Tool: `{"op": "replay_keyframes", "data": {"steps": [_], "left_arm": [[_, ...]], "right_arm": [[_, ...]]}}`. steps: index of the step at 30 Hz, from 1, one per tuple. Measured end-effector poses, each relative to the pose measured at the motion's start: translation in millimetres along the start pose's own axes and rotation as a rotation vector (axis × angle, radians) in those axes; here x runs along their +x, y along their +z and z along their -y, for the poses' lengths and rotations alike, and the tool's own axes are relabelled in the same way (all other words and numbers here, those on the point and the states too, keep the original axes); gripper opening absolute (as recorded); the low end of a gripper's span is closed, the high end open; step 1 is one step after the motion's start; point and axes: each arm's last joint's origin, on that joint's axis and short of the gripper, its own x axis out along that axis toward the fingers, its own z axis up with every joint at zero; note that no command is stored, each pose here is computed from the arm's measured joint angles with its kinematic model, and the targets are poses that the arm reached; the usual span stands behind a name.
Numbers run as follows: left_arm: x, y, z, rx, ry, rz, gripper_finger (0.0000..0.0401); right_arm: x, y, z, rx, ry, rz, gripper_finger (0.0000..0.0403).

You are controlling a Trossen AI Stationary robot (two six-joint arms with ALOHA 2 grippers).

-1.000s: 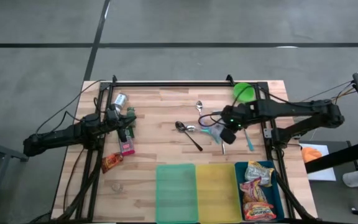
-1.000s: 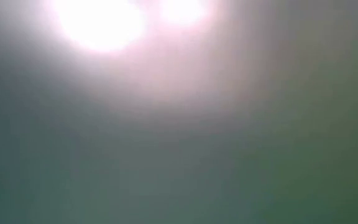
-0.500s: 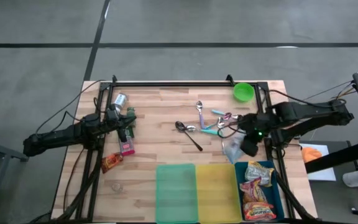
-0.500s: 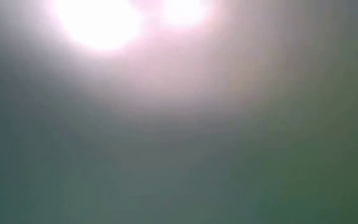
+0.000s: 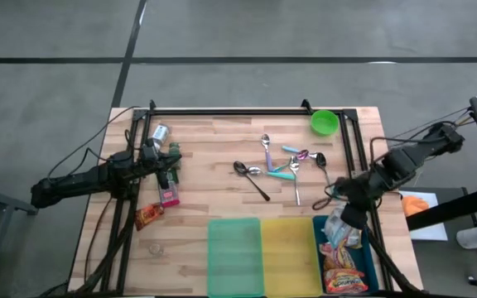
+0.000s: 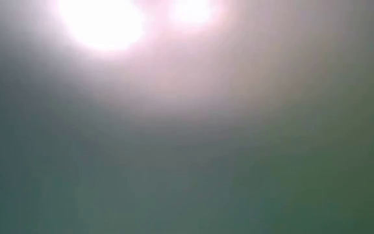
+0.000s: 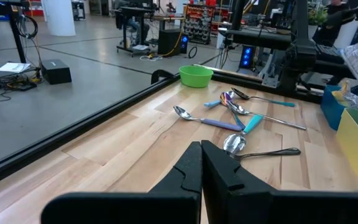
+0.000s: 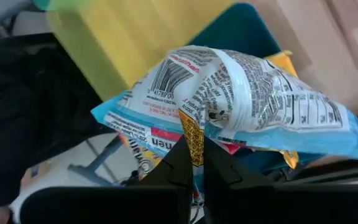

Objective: Pick & Place Food Item
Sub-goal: Put the blue noodle pack into the blue bin

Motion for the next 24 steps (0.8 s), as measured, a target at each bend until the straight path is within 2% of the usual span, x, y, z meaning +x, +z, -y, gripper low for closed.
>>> {"op": "replay_keyframes", "data": {"steps": [13, 18, 24], "left_arm": [[0.0, 0.0, 0.0, 0.0, 0.0, 0.0, 0.0], [0.0, 0.0, 0.0, 0.0, 0.0, 0.0, 0.0], [0.0, 0.0, 0.0, 0.0, 0.0, 0.0, 0.0]], "right_arm": [[52.0, -26.3, -2.9, 0.026, -0.224, 0.085, 0.0011], [74.8, -31.1, -4.2, 0.056, -0.289, 0.075, 0.0011], [85.6, -36.1, -5.8, 0.1, -0.333, 0.077, 0.0011]]}}
